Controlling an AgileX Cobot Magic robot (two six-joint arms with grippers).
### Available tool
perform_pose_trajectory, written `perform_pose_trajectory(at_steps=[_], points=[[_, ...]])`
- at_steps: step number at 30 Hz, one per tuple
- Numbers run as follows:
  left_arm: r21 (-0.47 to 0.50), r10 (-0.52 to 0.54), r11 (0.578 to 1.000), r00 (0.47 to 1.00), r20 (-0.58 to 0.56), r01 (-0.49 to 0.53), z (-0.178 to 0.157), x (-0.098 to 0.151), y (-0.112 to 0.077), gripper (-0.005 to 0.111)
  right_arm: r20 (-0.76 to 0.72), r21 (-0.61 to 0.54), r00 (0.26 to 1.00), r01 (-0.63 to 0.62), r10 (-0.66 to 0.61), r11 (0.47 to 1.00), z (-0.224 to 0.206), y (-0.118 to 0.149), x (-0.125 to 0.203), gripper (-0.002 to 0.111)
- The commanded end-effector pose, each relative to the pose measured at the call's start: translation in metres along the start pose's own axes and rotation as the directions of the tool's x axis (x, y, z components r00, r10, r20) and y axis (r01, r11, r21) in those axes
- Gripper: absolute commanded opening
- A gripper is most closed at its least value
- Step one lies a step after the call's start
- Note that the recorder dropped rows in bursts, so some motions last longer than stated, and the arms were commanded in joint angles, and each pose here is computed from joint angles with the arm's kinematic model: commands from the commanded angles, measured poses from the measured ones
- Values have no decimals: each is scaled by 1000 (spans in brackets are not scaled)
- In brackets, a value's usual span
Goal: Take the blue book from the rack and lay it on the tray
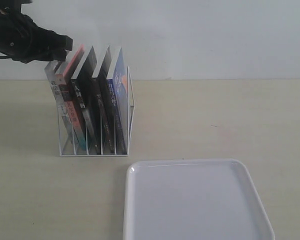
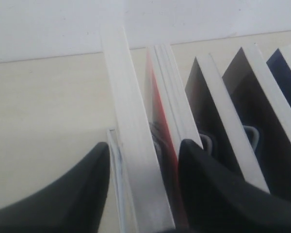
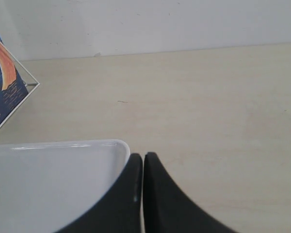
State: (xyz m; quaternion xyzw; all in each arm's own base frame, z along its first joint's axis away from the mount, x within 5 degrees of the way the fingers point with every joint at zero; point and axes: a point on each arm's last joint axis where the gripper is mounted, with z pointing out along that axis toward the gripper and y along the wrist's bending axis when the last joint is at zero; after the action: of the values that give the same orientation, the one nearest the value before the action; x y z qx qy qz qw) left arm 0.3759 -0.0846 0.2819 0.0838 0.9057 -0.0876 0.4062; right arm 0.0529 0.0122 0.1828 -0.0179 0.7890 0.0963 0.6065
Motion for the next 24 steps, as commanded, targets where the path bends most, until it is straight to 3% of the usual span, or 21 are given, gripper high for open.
perform_pose_trajectory(at_steps=[1,6,11,24], points=[[1,-17,1000,999,-30,17,6,5,0,43,14,7,1000,2,-2,1000,0,0,-1,0],[-1,-37,999,999,-14,37,2,2,0,42,14,7,1000,2,-2,1000,0,0,-1,0],[3,-34,999,999,12,34,-10,-3,-2,29,14,7,1000,2,-2,1000,0,0,-1,0],[-7,-14,1000,1000,-12,14,-5,1,0,29,14,7,1000,2,-2,1000,0,0,-1,0]])
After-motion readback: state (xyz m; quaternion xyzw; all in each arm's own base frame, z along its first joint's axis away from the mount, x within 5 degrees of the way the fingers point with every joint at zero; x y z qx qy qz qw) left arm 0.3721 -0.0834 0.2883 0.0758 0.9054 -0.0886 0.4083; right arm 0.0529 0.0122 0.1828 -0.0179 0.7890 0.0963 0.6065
